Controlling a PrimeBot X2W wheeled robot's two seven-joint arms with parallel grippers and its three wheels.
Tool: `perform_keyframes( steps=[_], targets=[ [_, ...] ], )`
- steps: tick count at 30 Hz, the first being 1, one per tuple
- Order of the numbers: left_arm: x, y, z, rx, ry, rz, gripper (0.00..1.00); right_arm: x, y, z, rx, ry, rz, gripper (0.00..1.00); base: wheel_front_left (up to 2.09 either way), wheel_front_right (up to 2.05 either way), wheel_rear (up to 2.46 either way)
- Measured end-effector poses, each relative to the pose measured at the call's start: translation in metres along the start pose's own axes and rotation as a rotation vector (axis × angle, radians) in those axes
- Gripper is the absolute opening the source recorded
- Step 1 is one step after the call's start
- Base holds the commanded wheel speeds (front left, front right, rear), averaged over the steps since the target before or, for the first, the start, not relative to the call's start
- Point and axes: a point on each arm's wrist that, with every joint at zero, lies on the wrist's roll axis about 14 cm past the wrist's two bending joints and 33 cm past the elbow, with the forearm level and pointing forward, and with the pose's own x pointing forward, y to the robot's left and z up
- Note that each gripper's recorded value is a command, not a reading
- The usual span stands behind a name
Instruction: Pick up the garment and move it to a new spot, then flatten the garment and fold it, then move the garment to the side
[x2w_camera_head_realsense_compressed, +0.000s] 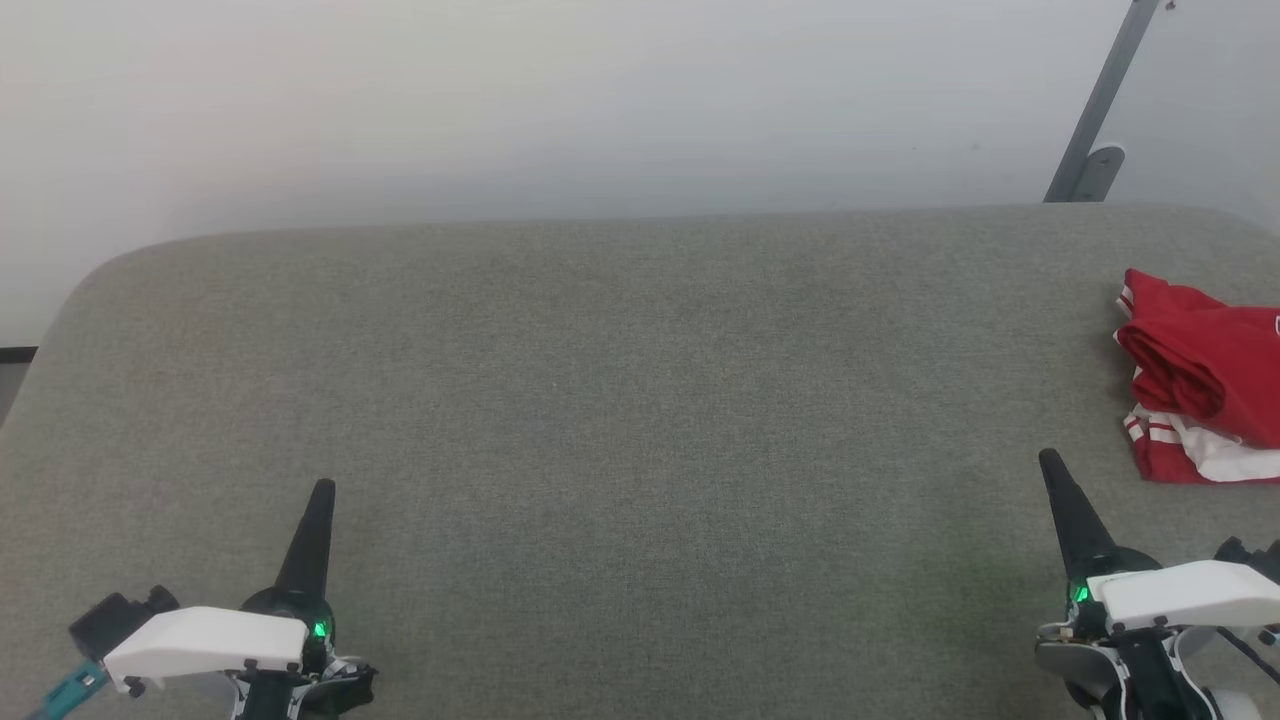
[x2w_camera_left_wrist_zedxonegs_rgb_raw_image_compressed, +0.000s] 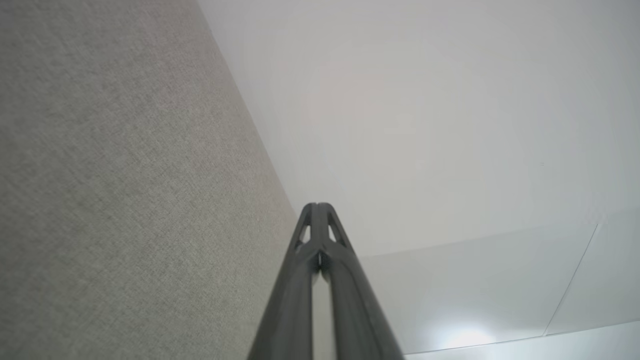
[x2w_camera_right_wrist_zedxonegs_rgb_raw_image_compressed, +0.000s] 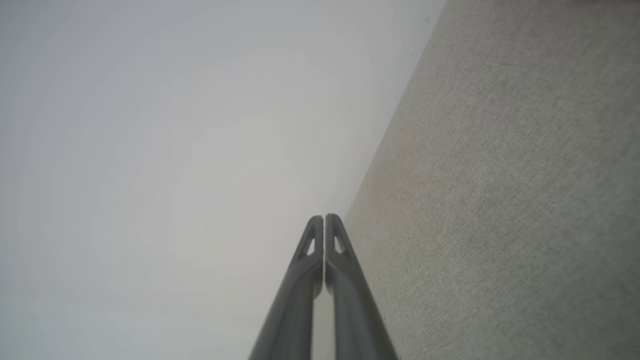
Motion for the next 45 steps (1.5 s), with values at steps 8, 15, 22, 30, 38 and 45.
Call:
perform_keyframes(
  steps=[8, 15, 22, 30, 38, 45],
  targets=[
    [0.001, -0.002, -0.003, -0.056, 0.009, -0.005, 0.0, 0.001, 0.002, -0.001, 0.055, 0.003, 0.008, 0.0, 0.0, 0.0, 0.0],
    [0.004, -0.008, -0.006, -0.115, 0.018, -0.024, 0.0, 0.001, 0.004, -0.002, 0.114, 0.004, 0.014, 0.0, 0.0, 0.0, 0.0],
    [0.004, -0.01, -0.009, -0.167, 0.023, -0.03, 0.0, 0.002, 0.007, -0.003, 0.165, 0.006, 0.025, 0.0, 0.0, 0.0, 0.0],
    [0.006, -0.014, -0.012, -0.214, 0.035, -0.042, 0.0, 0.003, 0.009, -0.004, 0.215, 0.007, 0.035, 0.0, 0.0, 0.0, 0.0],
    [0.007, -0.018, -0.014, -0.258, 0.04, -0.054, 0.0, 0.004, 0.011, -0.005, 0.26, 0.01, 0.042, 0.0, 0.0, 0.0, 0.0],
    [0.007, -0.018, -0.014, -0.258, 0.04, -0.054, 0.0, 0.004, 0.011, -0.005, 0.26, 0.01, 0.043, 0.0, 0.0, 0.0, 0.0]
  ],
)
